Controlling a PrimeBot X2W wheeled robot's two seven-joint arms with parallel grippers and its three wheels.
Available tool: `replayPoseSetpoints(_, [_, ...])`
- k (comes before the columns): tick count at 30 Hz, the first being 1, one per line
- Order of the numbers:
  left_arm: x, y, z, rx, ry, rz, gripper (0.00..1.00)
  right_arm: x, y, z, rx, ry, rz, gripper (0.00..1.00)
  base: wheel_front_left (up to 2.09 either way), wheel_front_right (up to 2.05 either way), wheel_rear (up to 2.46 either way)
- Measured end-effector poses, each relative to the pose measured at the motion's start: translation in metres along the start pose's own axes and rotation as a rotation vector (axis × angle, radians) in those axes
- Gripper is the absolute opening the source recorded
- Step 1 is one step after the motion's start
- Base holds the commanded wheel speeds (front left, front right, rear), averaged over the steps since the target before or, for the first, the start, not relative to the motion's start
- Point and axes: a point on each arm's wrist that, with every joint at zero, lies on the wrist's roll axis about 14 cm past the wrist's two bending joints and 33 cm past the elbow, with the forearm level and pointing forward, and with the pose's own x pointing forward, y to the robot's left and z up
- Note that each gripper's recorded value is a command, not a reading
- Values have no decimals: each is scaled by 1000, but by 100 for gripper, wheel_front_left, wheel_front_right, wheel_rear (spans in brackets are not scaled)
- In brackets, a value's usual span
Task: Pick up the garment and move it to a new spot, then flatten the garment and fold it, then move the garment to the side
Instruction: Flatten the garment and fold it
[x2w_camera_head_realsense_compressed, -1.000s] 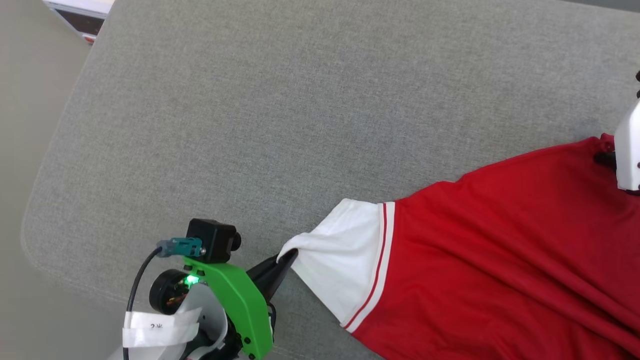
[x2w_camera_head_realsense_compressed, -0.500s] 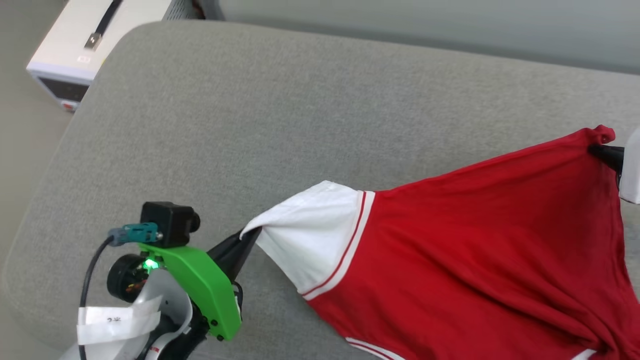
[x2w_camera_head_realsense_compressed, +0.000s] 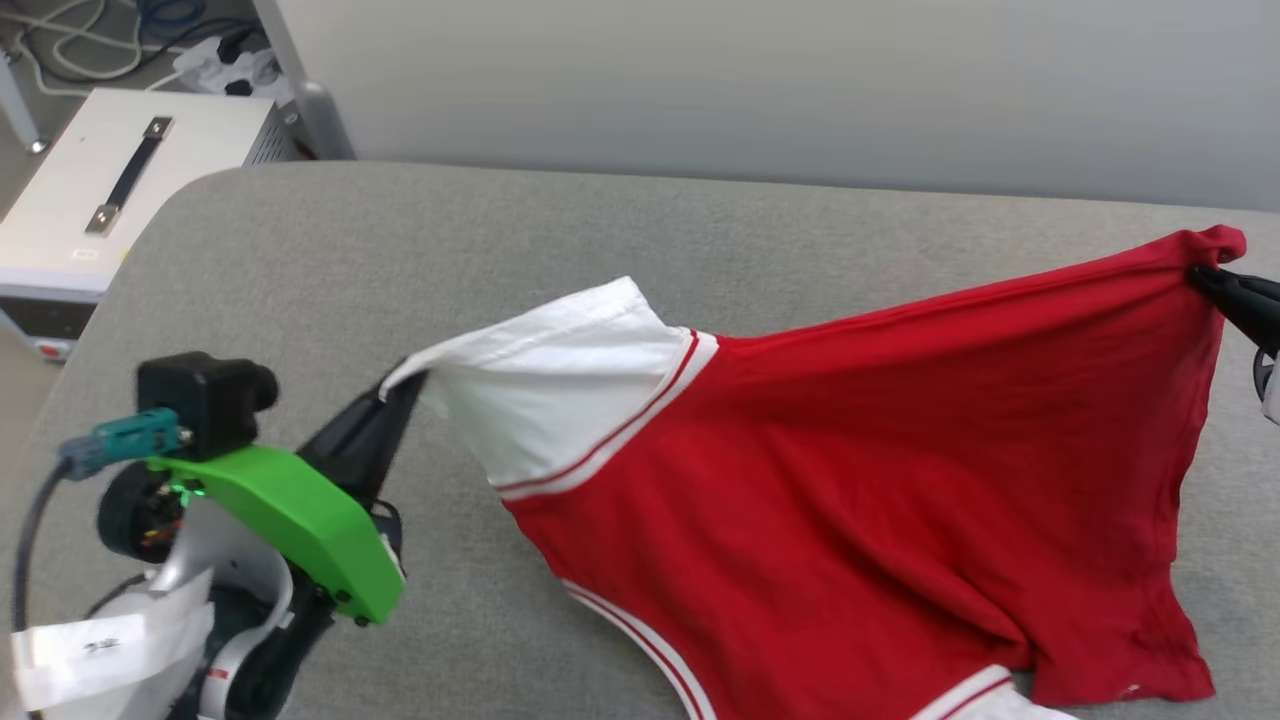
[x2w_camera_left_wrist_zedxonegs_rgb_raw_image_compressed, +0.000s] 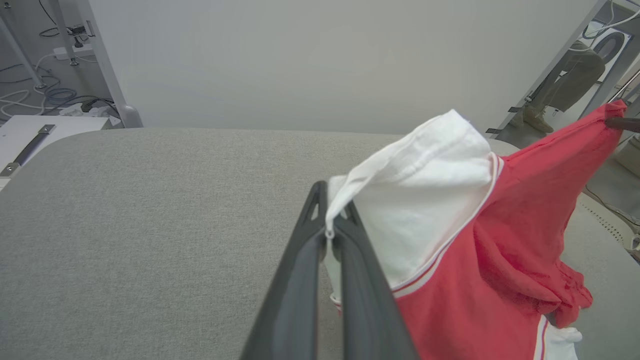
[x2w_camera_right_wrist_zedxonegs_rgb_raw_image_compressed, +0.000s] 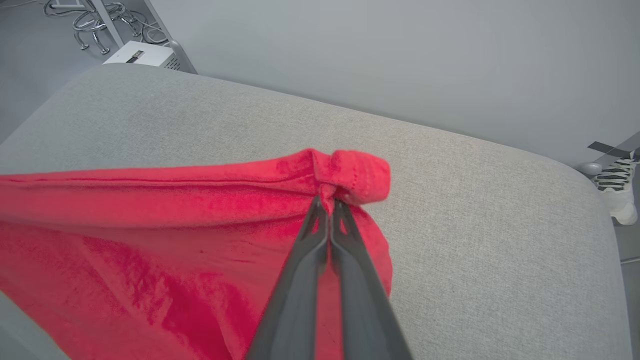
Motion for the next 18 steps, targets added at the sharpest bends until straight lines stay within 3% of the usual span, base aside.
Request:
replayPoseSetpoints(10, [-3,-11,66,85,-235,-31,0,-64,-11,48,-36,-258,-76,0,0,0,0])
replayPoseSetpoints(18, [-13,-22,149,181,-528,-57,0,-98,-20,78,-66,-406,-126,0,0,0,0])
